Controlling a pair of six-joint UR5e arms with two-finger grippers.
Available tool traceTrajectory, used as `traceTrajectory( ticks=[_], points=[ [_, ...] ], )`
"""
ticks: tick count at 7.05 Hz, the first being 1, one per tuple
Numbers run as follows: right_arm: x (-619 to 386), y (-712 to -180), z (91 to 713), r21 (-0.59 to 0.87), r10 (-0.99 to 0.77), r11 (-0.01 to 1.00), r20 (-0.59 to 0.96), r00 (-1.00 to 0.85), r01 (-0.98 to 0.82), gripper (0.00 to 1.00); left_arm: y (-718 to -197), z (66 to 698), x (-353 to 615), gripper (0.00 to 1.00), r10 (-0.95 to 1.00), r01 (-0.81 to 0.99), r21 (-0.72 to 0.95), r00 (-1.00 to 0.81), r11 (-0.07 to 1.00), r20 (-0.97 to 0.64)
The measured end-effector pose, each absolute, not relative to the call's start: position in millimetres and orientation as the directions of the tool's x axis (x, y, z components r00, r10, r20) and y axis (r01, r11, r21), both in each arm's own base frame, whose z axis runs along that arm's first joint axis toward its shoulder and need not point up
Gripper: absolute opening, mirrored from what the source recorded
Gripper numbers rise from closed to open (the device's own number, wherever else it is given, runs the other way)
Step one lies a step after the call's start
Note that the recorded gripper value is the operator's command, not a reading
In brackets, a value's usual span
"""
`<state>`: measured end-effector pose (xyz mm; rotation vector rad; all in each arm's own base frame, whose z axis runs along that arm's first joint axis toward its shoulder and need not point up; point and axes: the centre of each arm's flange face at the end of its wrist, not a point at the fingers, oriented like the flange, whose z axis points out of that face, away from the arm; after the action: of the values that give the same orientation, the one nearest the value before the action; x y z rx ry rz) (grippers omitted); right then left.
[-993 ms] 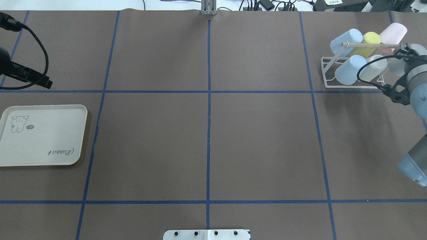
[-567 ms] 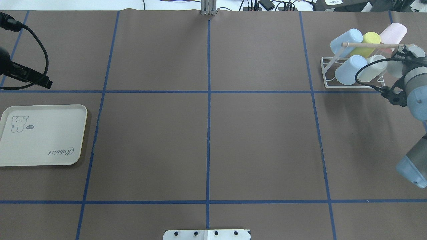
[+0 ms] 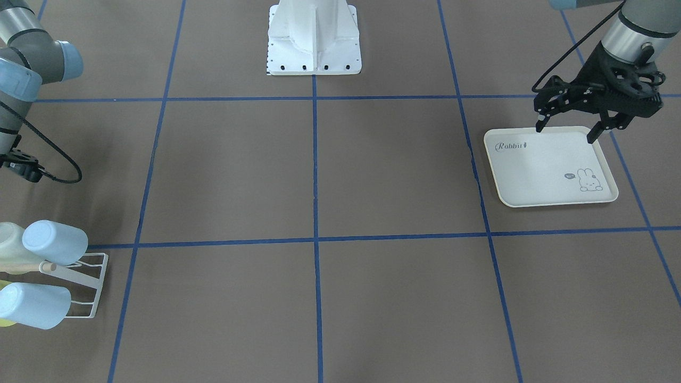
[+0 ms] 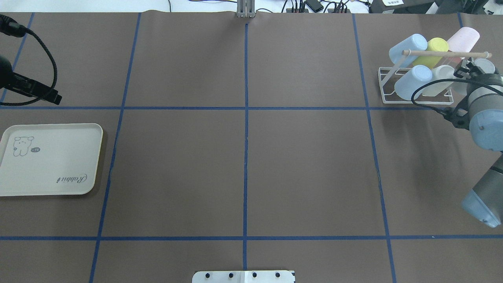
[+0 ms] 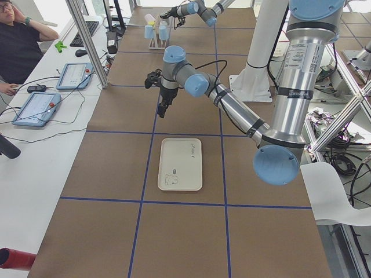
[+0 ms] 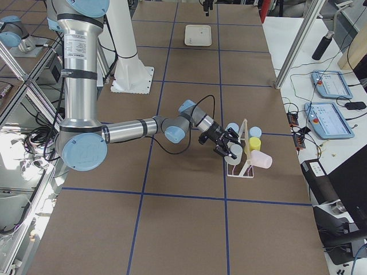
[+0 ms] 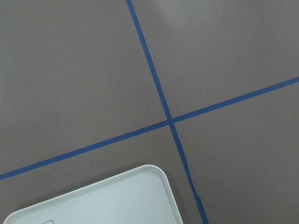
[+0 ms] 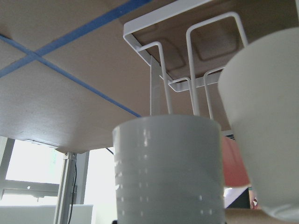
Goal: Transfer IKEA cup to right arm and place on rack
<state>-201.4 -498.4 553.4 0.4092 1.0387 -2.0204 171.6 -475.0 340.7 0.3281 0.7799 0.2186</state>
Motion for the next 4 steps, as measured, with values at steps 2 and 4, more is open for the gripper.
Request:
traceTrajectory(
  ticks=[2,4],
  points=[
    [-201.6,-498.1,553.4,-0.528,-0.513,-0.333,-0.594,-0.62,0.781,0.87,-475.1,340.9,171.7,1.0,0.312,-0.072,0.368,0.693,0.927,-0.651],
    [-202.5,-498.7,550.9,-0.525,-0.511,-0.332,-0.599,-0.617,0.784,0.99,-475.1,340.9,171.7,1.0,0.312,-0.072,0.367,0.693,0.927,-0.651]
  ],
)
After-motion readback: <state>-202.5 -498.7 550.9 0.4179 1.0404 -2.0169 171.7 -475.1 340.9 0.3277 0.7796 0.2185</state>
